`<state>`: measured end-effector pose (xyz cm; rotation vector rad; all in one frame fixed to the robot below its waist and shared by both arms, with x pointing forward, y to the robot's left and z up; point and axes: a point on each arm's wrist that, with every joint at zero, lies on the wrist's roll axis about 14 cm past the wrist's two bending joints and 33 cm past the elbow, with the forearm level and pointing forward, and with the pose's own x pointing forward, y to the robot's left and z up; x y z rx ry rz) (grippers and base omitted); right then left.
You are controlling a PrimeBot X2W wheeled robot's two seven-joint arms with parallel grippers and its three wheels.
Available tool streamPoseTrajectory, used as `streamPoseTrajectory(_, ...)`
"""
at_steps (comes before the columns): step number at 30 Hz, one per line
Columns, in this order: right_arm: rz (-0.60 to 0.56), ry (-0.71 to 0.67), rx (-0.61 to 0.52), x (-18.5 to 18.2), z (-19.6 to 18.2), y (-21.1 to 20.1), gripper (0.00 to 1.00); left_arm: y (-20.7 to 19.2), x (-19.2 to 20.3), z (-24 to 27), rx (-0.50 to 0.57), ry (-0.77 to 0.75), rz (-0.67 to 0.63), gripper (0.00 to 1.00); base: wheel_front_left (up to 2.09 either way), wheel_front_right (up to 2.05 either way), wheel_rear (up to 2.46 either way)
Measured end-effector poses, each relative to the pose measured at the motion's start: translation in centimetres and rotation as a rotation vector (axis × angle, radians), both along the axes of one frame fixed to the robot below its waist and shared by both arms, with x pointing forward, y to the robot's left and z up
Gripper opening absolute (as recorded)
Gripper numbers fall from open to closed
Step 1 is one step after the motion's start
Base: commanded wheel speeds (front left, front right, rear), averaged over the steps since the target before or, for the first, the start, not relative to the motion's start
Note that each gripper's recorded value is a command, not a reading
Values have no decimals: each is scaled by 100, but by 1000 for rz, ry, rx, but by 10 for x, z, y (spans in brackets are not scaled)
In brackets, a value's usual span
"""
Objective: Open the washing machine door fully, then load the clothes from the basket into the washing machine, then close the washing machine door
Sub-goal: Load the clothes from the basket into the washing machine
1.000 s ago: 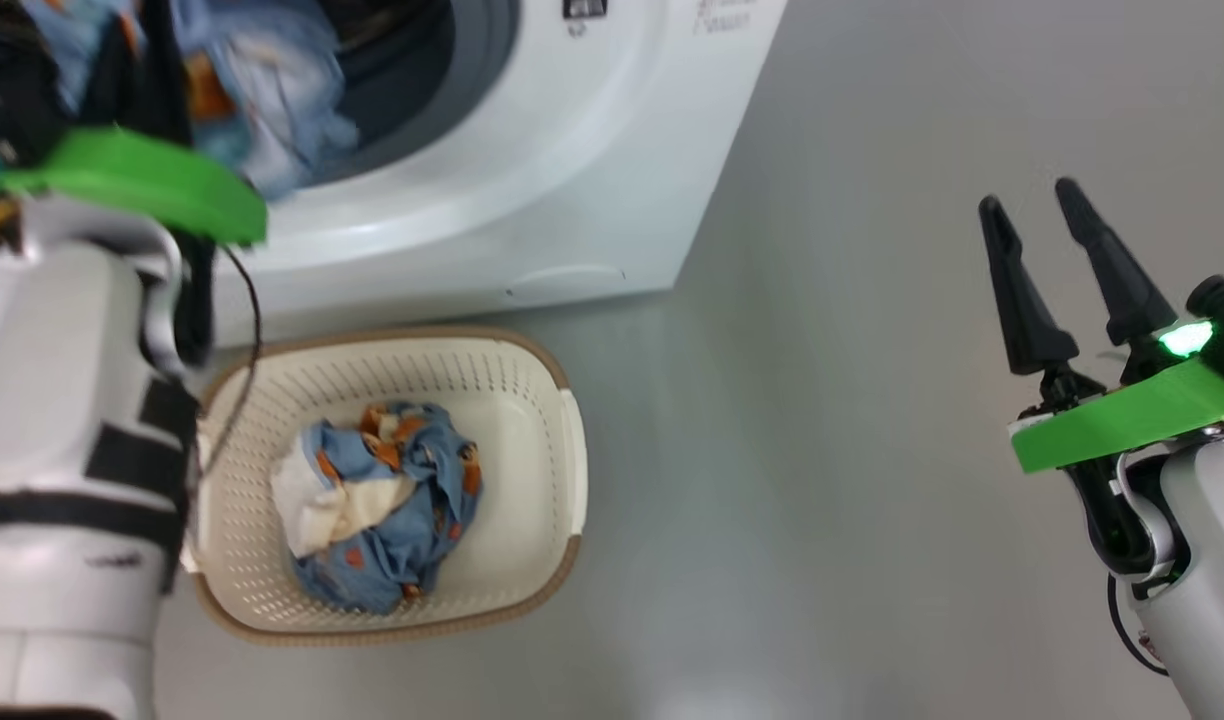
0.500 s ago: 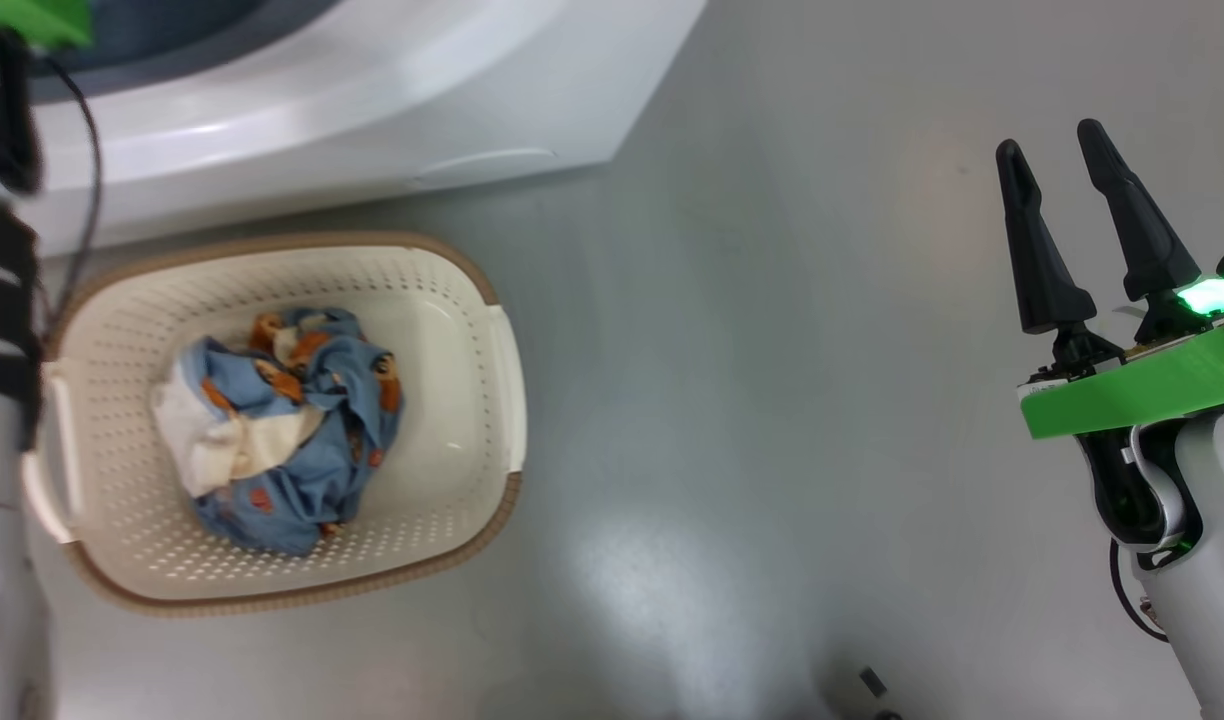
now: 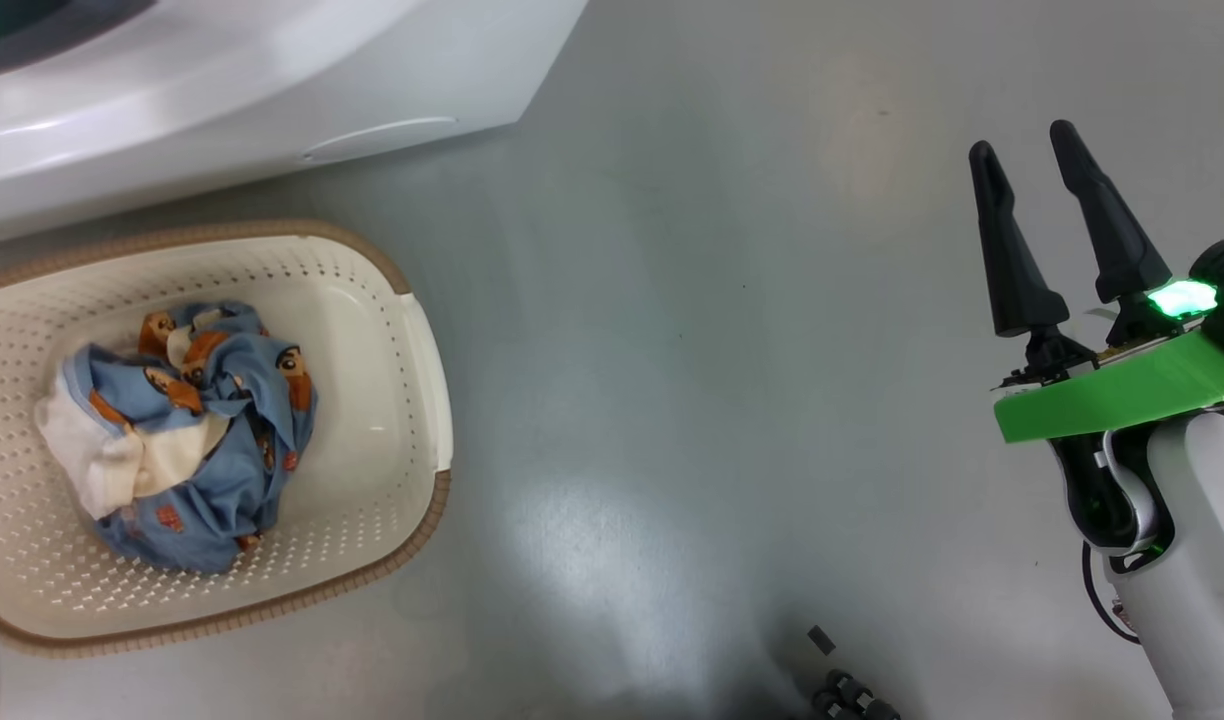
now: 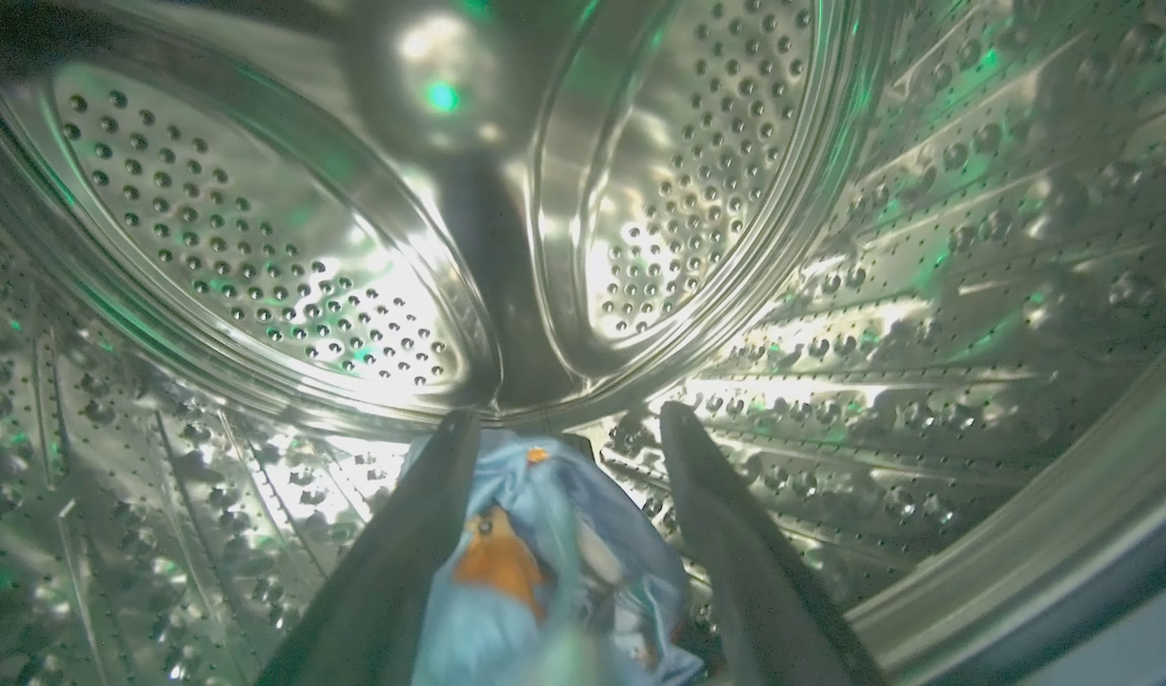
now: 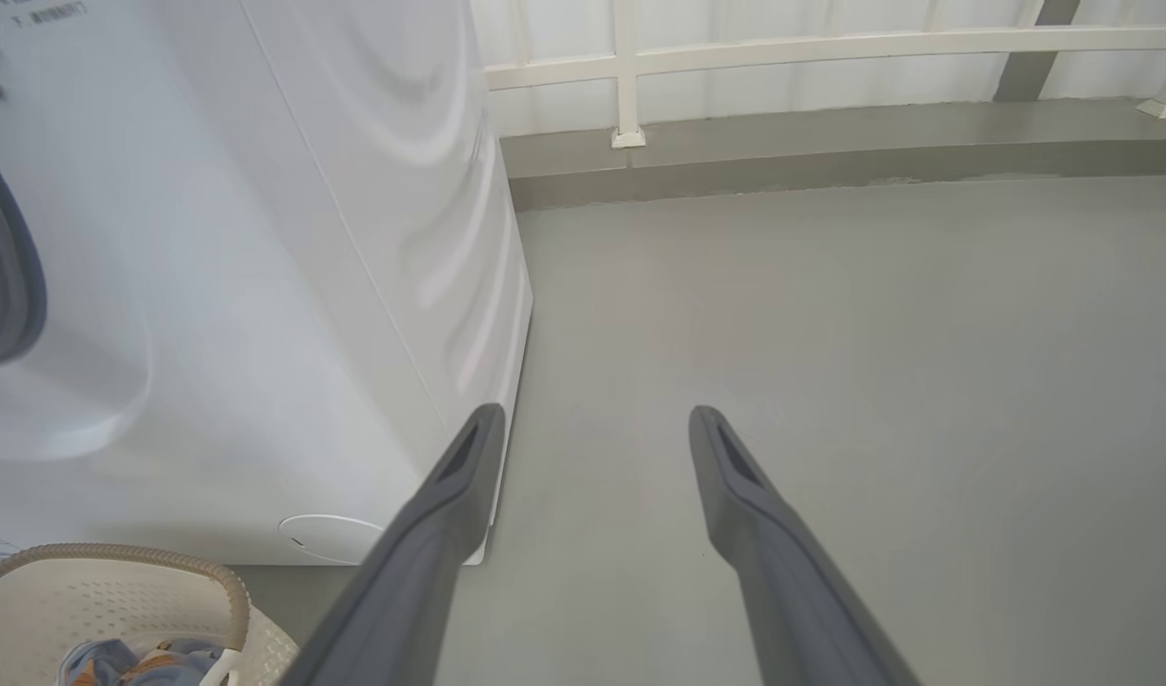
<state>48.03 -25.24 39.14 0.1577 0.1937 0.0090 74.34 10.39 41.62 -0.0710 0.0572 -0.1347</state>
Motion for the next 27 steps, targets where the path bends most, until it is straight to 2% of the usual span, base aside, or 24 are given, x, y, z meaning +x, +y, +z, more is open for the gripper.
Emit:
streamPoseTrajectory(6,17,-18,12,2,7,8,100,2,-10,-9,5,71,10,100,0,0,0)
streamPoseTrajectory(12,45,-45,26,4,19,19,100,5,-19,13,-6,51,5,100,0,0,0)
streamPoseTrajectory(27,104,-165,44,2,74,40,100,9,-95,46,-66,11,-37,100,0,0,0)
